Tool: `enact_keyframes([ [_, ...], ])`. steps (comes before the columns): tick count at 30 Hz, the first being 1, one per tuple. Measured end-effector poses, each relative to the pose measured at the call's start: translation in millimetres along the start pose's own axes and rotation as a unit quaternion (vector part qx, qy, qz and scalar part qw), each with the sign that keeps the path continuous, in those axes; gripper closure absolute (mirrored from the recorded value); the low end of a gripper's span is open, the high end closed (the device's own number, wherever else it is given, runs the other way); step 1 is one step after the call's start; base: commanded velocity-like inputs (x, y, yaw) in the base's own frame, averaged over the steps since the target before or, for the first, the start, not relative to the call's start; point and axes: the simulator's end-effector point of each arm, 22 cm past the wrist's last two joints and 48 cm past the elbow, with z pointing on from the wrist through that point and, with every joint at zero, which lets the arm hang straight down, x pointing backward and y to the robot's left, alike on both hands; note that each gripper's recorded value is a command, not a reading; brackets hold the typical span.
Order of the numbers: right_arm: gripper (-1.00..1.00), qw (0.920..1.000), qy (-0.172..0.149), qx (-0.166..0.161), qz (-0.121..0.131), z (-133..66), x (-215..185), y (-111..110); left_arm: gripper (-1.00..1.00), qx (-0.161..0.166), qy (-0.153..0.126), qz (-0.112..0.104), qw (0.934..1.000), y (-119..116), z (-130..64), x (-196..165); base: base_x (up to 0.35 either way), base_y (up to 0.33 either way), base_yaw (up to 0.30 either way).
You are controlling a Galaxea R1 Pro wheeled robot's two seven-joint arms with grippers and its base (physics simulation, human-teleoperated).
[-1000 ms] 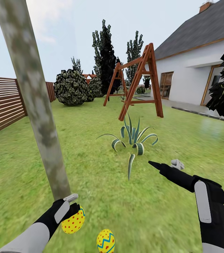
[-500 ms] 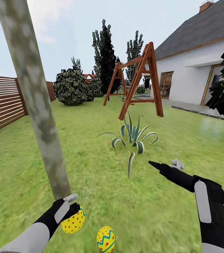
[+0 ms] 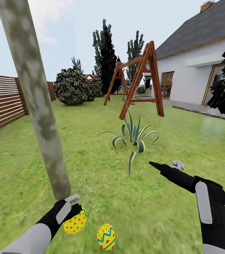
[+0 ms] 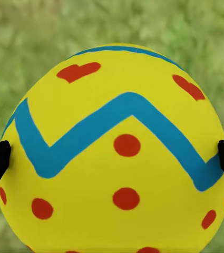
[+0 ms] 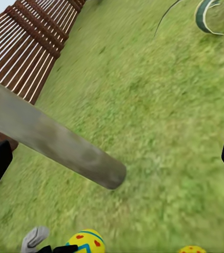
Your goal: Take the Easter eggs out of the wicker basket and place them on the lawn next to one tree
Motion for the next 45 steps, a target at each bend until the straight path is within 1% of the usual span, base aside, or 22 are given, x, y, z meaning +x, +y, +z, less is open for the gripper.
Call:
enact_keyframes([
  [9,-1.0,1.0,0.0,0.0,0.0,0.5,16,-12,1.0,0.0,0.0,0.0,1.0,5,15.2,12,0.0,0.0,0.0],
  [14,-1.0,1.0,0.0,0.0,0.0,0.7,26,-18,1.0,0.0,-0.01,-0.003,0.9999,8,23.6,15,0.0,0.0,0.0],
  [19,-1.0,1.0,0.0,0.0,0.0,0.9,35,-25,1.0,0.0,-0.012,-0.004,0.9999,12,32.1,21,0.0,0.0,0.0],
  [23,-1.0,1.0,0.0,-0.001,0.0,0.9,42,-30,1.0,-0.001,-0.013,0.0,0.9999,14,38.9,26,0.0,0.0,0.0],
  [29,-1.0,1.0,0.0,-0.001,0.0,1.0,54,-38,1.0,-0.001,-0.014,0.004,0.9999,17,49.0,35,0.0,0.0,0.0],
  [40,-1.0,1.0,-0.006,0.002,0.003,-1.9,72,-55,1.0,-0.001,-0.014,0.005,0.9999,24,67.7,51,0.0,0.0,0.0],
  [45,-1.0,0.9999,0.002,0.007,0.008,3.8,79,-64,1.0,-0.006,-0.005,0.005,1.0,27,76.1,59,0.0,0.0,0.0],
])
